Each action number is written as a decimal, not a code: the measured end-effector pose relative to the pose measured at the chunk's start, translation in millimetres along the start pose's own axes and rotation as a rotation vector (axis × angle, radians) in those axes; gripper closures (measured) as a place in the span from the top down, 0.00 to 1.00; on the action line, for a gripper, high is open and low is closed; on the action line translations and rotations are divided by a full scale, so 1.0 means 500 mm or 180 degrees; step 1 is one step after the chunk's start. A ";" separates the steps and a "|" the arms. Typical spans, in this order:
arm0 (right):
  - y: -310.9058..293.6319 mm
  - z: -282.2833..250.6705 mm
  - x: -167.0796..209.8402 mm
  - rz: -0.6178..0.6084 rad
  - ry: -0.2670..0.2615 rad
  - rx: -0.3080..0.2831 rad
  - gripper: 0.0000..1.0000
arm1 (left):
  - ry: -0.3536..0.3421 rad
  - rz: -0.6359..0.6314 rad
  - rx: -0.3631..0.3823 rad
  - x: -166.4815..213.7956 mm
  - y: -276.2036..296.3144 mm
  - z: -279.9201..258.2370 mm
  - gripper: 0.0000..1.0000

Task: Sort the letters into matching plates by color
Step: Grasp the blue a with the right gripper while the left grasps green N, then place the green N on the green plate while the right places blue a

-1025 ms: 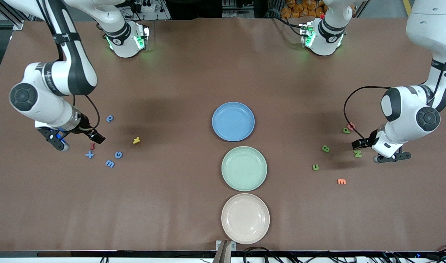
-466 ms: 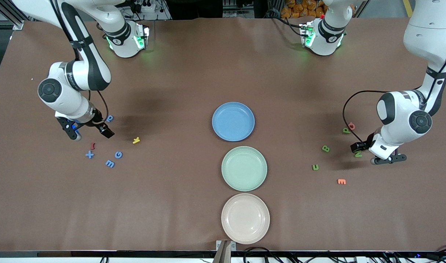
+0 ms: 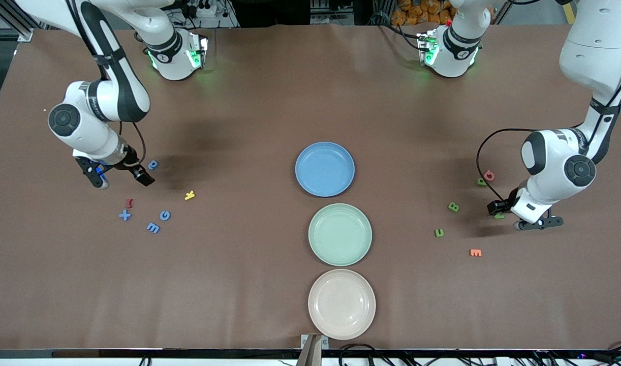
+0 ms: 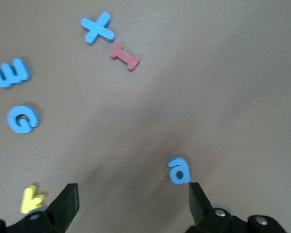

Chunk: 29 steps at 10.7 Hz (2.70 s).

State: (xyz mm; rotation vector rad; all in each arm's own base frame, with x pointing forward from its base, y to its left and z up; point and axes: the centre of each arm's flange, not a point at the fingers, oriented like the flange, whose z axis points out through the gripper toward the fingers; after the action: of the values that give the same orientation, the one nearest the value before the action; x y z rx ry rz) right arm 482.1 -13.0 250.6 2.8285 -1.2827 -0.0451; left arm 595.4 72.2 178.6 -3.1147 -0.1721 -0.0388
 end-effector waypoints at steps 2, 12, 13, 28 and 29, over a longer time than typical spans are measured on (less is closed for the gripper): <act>0.040 0.031 -0.007 -0.0095 -0.0023 -0.0014 1.00 | 0.0003 0.0003 0.0003 0.000 -0.001 0.001 0.71; 0.090 0.128 -0.035 -0.0105 -0.0018 -0.0015 1.00 | 0.0014 -0.0006 0.0004 0.003 -0.005 0.000 0.47; 0.091 0.136 -0.035 -0.0105 -0.0021 -0.0021 1.00 | 0.0014 -0.0006 0.0003 0.003 -0.005 0.000 0.46; 0.097 0.170 -0.028 -0.0108 0.0021 0.0010 0.69 | -0.0212 0.0427 -0.0008 0.041 0.269 -0.183 0.34; 0.096 0.170 -0.028 -0.0110 0.0023 0.0012 0.68 | -0.0257 0.0444 0.0008 0.040 0.327 -0.210 0.34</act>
State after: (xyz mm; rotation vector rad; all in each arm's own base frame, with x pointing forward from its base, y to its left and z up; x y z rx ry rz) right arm 433.3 -35.7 168.1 2.8515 -1.2337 -0.0336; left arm 630.7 -90.7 280.6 -3.1184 0.0442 0.0894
